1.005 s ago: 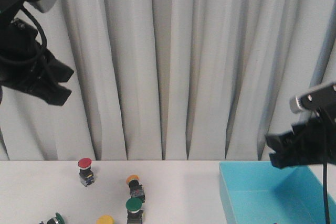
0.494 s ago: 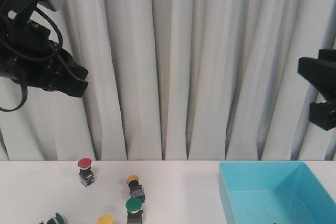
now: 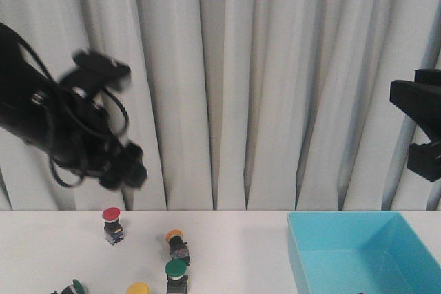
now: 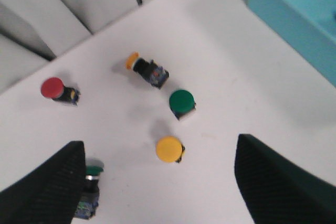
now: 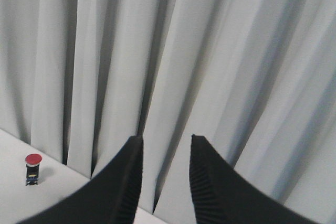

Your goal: Pick red and yellow buttons and place in box

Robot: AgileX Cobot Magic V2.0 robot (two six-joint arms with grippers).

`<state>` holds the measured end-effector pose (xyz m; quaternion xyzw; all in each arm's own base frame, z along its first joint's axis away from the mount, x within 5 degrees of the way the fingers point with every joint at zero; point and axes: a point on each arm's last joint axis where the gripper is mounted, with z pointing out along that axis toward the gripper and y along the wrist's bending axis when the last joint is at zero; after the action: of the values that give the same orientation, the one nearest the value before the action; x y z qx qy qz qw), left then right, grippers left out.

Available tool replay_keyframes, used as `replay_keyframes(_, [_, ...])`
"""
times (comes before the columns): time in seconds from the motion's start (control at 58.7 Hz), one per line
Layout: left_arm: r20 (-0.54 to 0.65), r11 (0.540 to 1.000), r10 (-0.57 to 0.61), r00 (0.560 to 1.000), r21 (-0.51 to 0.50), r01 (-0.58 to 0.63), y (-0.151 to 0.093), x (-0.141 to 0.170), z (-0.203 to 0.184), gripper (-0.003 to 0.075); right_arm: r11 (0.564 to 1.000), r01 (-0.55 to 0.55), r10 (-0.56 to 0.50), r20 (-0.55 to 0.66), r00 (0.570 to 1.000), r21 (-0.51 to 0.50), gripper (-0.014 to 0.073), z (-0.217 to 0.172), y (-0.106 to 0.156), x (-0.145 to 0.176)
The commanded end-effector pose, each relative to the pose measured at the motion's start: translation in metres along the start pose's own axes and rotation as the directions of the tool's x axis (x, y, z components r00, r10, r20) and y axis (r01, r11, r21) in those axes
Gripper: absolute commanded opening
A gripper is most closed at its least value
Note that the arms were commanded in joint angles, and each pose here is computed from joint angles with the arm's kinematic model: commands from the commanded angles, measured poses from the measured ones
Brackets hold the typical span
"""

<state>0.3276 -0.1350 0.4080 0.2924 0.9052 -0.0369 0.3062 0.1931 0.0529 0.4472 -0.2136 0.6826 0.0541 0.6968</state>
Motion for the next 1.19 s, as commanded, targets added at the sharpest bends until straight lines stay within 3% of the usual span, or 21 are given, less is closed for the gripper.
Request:
replay_keyframes(0.0, [-0.051,1.000,-0.019,0.999,0.005,0.019,0.002,-0.002,0.015,0.0557,1.000,0.007,-0.009,0.059,0.998,0.030,0.0242,-0.006,-0.003,-0.014])
replay_keyframes(0.085, [-0.156,1.000,-0.012,0.988,0.005,0.013,0.004,0.002,0.046,0.0554,1.000,0.007,-0.009,0.053,0.999,0.022,0.0244,-0.006,-0.003,-0.013])
replay_keyframes(0.409, [-0.371,1.000,0.017,0.928,0.014,-0.013,0.003,0.039,0.131,0.0554,1.000,0.004,-0.004,0.033,0.999,-0.007,0.0246,-0.006,0.000,-0.012])
replay_keyframes(0.647, [-0.316,0.999,-0.006,0.949,-0.037,-0.006,0.006,0.044,0.158,0.0554,1.000,0.005,-0.004,0.026,1.000,-0.018,0.0246,-0.006,0.001,-0.011])
replay_keyframes(0.8, [-0.345,1.000,0.009,0.938,-0.024,-0.018,0.005,0.049,0.175,0.0551,1.000,0.003,-0.003,0.024,1.000,-0.020,0.0246,-0.006,0.001,-0.011])
replay_keyframes(1.175, [-0.369,1.000,0.016,0.929,0.006,-0.014,0.002,0.056,0.202,0.0471,1.000,0.004,-0.004,0.017,1.000,-0.030,0.0246,-0.006,0.002,-0.010])
